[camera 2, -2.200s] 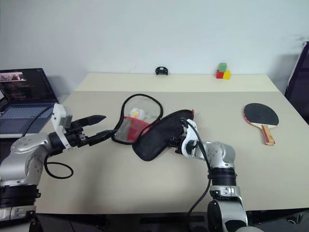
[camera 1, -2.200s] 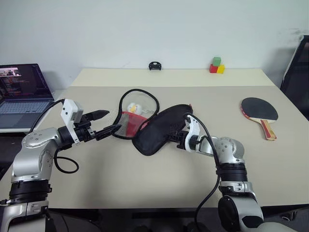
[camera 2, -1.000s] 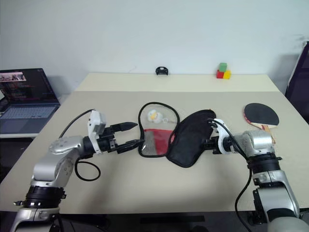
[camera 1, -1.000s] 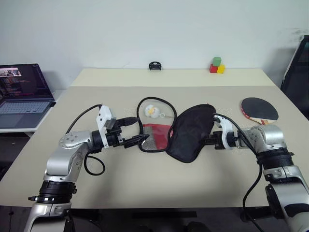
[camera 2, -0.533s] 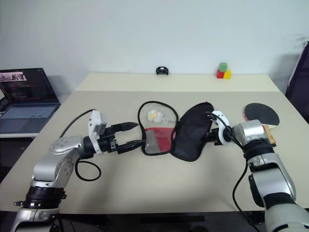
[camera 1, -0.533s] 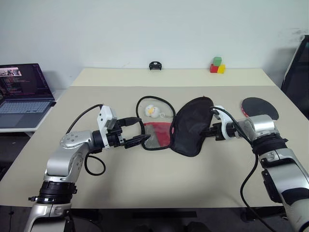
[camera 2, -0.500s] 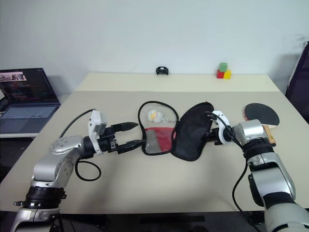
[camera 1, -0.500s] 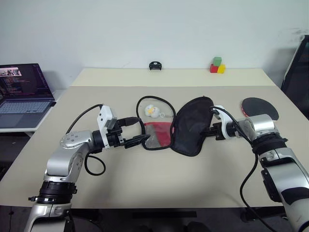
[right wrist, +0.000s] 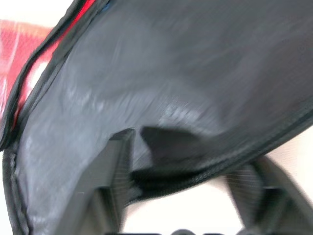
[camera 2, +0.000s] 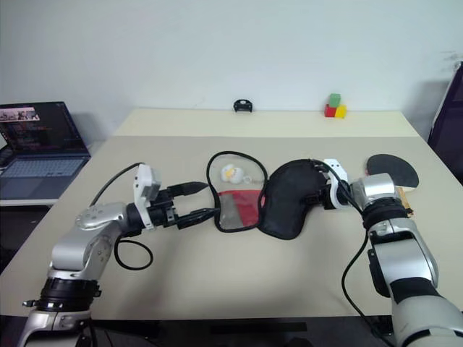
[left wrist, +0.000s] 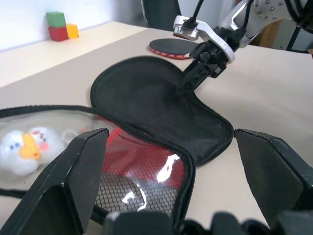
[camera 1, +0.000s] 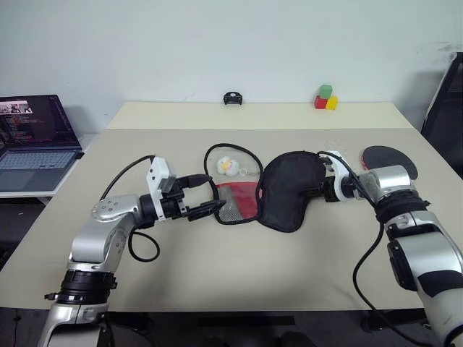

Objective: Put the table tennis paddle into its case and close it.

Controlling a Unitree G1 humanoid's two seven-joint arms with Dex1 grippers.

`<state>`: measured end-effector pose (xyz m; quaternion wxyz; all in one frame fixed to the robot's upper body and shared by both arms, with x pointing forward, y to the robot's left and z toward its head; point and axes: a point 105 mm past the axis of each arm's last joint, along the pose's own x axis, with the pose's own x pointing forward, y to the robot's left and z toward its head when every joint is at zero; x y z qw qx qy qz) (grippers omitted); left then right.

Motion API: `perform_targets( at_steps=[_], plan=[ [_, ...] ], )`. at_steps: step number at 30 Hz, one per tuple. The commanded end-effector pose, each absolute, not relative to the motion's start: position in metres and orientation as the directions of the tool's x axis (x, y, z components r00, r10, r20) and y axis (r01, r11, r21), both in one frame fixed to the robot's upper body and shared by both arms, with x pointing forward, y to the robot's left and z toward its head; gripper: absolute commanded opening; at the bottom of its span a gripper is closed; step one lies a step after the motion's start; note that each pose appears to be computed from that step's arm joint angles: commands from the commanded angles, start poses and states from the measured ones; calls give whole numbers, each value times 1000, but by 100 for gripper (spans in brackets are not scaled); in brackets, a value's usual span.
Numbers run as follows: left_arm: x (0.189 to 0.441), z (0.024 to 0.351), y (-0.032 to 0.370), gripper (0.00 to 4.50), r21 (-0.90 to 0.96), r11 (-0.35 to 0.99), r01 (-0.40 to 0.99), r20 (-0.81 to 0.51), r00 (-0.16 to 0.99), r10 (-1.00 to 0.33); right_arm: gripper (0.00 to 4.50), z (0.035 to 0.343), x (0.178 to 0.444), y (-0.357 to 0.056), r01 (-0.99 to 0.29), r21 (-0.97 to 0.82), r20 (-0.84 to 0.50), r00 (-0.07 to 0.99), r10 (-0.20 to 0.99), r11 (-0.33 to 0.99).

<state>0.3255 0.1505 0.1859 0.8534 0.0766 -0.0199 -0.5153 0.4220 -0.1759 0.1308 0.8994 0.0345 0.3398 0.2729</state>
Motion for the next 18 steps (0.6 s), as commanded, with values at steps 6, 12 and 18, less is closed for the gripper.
perform_targets(
  at_steps=[6, 12, 18],
  plan=[
    [324, 196, 146, 450, 179, 443, 878, -12, 453, -892, 376, 142, 410, -184, -435, 342, -546, 630, 553, 833],
    [323, 195, 147, 450, 173, 449, 877, -6, 457, -890, 376, 120, 379, -172, -411, 412, -542, 607, 581, 813],
    [324, 194, 148, 450, 170, 455, 874, -4, 462, -887, 376, 119, 360, -157, -395, 450, -490, 641, 591, 801]
  ],
)
